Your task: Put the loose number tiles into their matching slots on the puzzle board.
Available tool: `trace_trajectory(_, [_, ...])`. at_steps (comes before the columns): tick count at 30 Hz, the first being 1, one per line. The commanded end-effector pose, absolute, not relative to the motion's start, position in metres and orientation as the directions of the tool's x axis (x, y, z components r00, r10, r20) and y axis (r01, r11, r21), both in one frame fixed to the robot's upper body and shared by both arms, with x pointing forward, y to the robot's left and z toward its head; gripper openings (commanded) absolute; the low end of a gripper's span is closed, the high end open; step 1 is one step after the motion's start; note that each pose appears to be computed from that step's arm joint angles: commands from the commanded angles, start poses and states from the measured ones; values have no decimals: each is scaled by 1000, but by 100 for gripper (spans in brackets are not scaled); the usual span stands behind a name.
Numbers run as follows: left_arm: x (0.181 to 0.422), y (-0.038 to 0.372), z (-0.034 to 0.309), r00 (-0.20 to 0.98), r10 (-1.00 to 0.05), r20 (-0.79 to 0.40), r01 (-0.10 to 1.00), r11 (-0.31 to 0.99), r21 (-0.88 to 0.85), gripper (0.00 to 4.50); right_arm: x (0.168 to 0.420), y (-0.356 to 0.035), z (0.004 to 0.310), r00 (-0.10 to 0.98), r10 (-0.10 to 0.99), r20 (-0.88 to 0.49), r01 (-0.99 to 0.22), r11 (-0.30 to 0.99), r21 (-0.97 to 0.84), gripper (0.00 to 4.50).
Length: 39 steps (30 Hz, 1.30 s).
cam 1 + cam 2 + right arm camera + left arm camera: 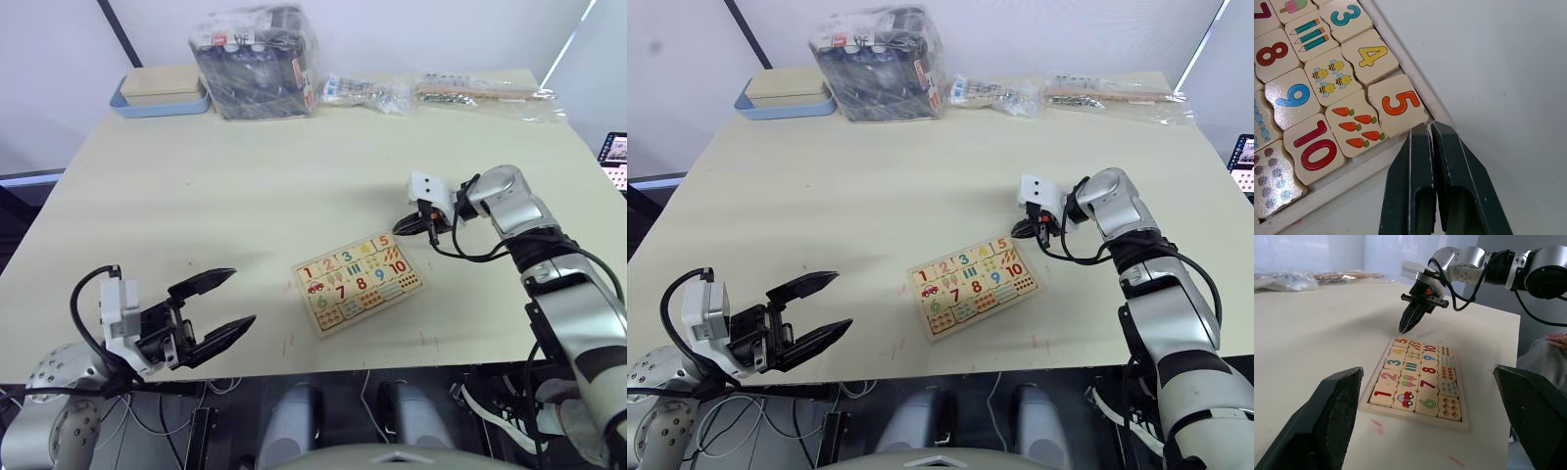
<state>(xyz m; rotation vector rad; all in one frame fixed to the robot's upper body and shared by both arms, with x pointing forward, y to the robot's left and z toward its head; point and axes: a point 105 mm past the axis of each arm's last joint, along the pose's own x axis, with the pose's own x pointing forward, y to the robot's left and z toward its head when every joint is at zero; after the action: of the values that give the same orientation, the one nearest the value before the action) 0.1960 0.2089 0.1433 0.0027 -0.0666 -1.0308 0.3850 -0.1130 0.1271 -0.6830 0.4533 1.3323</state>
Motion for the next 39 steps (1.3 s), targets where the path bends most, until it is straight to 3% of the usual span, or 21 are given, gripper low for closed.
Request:
trace_trajectory(1, [194,206,148,500,-864,62,862,503,57,450,386,-113,133,207,724,-658,-973,79,-219,11])
trace_trajectory(39, [193,206,147,511,-858,53,856,513,55,450,382,-112,133,194,743,-640,-974,66,-218,11])
